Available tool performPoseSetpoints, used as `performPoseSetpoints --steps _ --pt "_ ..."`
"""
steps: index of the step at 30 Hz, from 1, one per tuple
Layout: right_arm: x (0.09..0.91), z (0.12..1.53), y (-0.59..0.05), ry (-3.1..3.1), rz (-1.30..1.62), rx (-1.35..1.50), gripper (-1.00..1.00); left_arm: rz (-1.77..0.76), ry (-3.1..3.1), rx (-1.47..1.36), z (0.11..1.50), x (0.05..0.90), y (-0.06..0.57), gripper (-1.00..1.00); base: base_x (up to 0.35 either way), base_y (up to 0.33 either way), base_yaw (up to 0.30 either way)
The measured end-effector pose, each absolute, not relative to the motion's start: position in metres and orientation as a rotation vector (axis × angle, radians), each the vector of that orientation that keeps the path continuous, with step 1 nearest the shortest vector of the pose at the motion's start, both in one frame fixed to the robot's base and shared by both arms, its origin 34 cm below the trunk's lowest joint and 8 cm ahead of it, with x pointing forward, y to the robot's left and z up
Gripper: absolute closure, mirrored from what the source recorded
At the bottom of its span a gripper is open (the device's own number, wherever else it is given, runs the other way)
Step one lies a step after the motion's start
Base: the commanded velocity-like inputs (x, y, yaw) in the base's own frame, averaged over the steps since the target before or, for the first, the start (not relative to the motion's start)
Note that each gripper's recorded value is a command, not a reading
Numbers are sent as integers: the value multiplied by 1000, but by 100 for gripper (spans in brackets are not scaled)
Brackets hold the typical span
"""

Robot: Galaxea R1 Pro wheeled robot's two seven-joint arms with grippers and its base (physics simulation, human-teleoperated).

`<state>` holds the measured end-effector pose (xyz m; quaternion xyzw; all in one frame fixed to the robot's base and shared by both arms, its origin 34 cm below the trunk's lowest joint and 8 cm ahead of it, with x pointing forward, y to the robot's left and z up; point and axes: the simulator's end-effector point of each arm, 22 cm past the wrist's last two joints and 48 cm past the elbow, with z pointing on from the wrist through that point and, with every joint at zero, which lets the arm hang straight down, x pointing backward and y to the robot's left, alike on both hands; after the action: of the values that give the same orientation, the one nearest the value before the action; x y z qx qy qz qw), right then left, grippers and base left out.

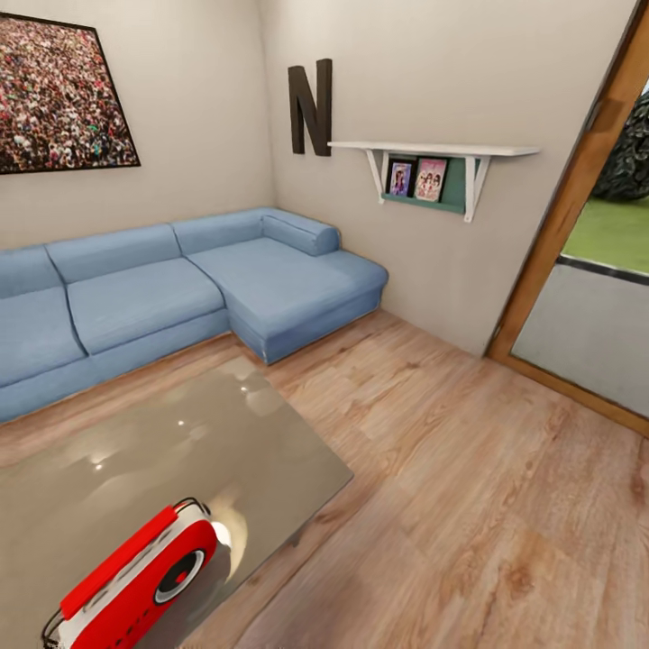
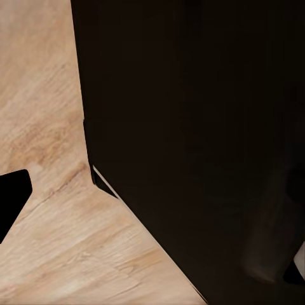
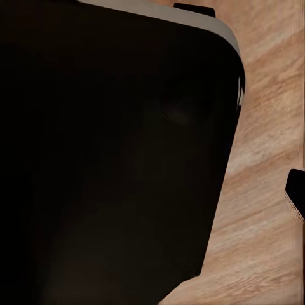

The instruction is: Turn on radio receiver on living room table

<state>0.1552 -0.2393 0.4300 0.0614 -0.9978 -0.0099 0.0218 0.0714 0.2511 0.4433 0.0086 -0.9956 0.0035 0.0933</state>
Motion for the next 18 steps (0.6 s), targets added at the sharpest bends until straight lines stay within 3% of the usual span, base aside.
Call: performPoseSetpoints --steps 18 --pt "149 430 -239 -3077 -32 189 -100 10 -2940 26 444 66 251 -100 0 0 240"
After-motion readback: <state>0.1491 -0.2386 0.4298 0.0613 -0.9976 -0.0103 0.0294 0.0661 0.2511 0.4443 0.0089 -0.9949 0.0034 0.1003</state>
